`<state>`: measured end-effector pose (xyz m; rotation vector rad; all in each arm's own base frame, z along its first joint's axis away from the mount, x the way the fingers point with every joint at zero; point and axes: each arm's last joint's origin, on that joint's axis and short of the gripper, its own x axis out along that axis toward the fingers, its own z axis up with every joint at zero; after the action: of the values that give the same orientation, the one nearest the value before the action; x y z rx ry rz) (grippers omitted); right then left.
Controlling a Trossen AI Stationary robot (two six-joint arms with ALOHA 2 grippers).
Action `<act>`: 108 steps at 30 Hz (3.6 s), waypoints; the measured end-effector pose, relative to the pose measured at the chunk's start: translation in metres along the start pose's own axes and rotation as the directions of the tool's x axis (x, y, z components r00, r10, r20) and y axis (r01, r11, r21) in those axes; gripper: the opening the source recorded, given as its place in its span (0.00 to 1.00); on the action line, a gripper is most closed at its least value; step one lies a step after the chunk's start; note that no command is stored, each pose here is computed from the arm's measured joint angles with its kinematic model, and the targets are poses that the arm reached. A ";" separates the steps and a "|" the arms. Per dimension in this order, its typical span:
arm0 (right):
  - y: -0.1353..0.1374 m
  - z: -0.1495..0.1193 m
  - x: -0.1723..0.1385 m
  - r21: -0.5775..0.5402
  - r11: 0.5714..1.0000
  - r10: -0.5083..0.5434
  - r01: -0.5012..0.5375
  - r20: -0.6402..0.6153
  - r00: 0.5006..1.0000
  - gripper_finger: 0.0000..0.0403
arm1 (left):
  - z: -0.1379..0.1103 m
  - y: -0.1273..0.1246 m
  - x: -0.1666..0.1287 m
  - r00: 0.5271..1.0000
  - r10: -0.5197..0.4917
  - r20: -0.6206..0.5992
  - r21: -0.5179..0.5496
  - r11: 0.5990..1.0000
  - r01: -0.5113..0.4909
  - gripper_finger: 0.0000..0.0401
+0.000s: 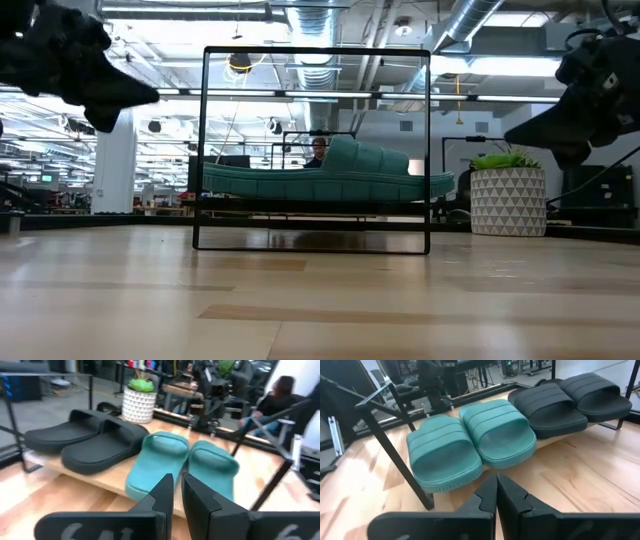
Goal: Pick and place slides into the shelf
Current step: Return to Home Position
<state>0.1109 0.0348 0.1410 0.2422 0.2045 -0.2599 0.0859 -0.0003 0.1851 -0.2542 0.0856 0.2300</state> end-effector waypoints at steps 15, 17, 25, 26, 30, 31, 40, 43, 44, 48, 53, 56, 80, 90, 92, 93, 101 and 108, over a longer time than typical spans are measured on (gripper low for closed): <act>-0.001 -0.005 -0.001 0.054 0.998 -0.016 0.018 -0.040 0.999 0.00 | -0.011 0.000 0.007 0.984 0.157 0.085 0.036 0.986 -0.160 0.07; -0.001 -0.005 -0.001 0.059 0.998 -0.014 0.016 -0.041 0.999 0.00 | -0.011 0.000 0.007 0.984 0.156 0.085 0.027 0.987 -0.158 0.07; -0.001 -0.005 -0.001 0.059 0.998 -0.013 0.016 -0.042 0.999 0.00 | -0.011 0.000 0.007 0.984 0.157 0.083 0.095 0.982 -0.164 0.07; -0.001 -0.005 -0.001 0.060 0.998 -0.013 0.016 -0.041 0.999 0.00 | -0.011 0.000 0.007 0.984 0.157 0.083 0.093 0.982 -0.164 0.07; -0.001 -0.005 -0.001 0.060 0.998 -0.013 0.016 -0.042 0.999 0.00 | -0.011 0.000 0.007 0.984 0.157 0.083 0.045 0.986 -0.161 0.07; -0.001 -0.005 -0.001 0.059 0.998 -0.013 0.016 -0.042 0.999 0.00 | -0.011 0.000 0.007 0.984 0.157 0.082 0.043 0.986 -0.161 0.07; -0.001 -0.005 -0.001 0.060 0.998 -0.013 0.016 -0.042 0.999 0.00 | -0.011 0.000 0.007 0.984 0.157 0.082 0.057 0.985 -0.162 0.07; -0.001 -0.005 -0.001 0.059 0.998 -0.013 0.016 -0.042 0.999 0.00 | -0.011 0.000 0.007 0.984 0.157 0.081 0.058 0.985 -0.162 0.07; -0.001 -0.005 -0.001 0.059 0.998 -0.013 0.016 -0.042 0.999 0.00 | -0.012 0.000 0.007 0.984 0.157 0.081 0.058 0.985 -0.162 0.07; -0.001 -0.006 -0.001 0.059 0.998 -0.013 0.016 -0.043 0.999 0.00 | -0.012 0.000 0.007 0.984 0.157 0.081 0.062 0.985 -0.162 0.07; -0.001 -0.006 -0.001 0.059 0.998 -0.013 0.016 -0.043 0.999 0.00 | -0.012 0.000 0.007 0.984 0.157 0.081 0.062 0.985 -0.162 0.07; -0.001 -0.005 -0.001 0.059 0.998 -0.013 0.015 -0.043 0.999 0.00 | -0.012 0.000 0.007 0.984 0.157 0.081 0.062 0.985 -0.162 0.07; -0.002 -0.006 -0.001 0.059 0.998 -0.013 0.016 -0.043 0.999 0.00 | -0.012 0.000 0.007 0.984 0.157 0.080 0.062 0.985 -0.162 0.07; -0.002 -0.006 -0.001 0.059 0.998 -0.013 0.016 -0.043 0.999 0.00 | -0.012 0.000 0.007 0.984 0.157 0.080 0.063 0.985 -0.162 0.07; -0.002 -0.006 -0.001 0.059 0.998 -0.013 0.016 -0.043 0.999 0.00 | -0.012 0.000 0.007 0.984 0.157 0.080 0.063 0.985 -0.162 0.07; -0.002 -0.006 -0.001 0.059 0.998 -0.013 0.016 -0.043 0.999 0.00 | -0.012 0.000 0.007 0.984 0.157 0.080 0.063 0.985 -0.162 0.07; -0.002 -0.006 -0.001 0.059 0.998 -0.013 0.016 -0.043 0.999 0.00 | -0.012 0.000 0.007 0.984 0.157 0.080 0.063 0.985 -0.162 0.07; -0.002 -0.006 -0.001 0.059 0.998 -0.013 0.016 -0.043 0.999 0.00 | -0.012 0.000 0.007 0.984 0.157 0.079 0.063 0.985 -0.162 0.07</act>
<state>0.1090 0.0349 0.1354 0.3052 0.2410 -0.2756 0.0919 -0.0018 0.1727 -0.1697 0.0404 0.3952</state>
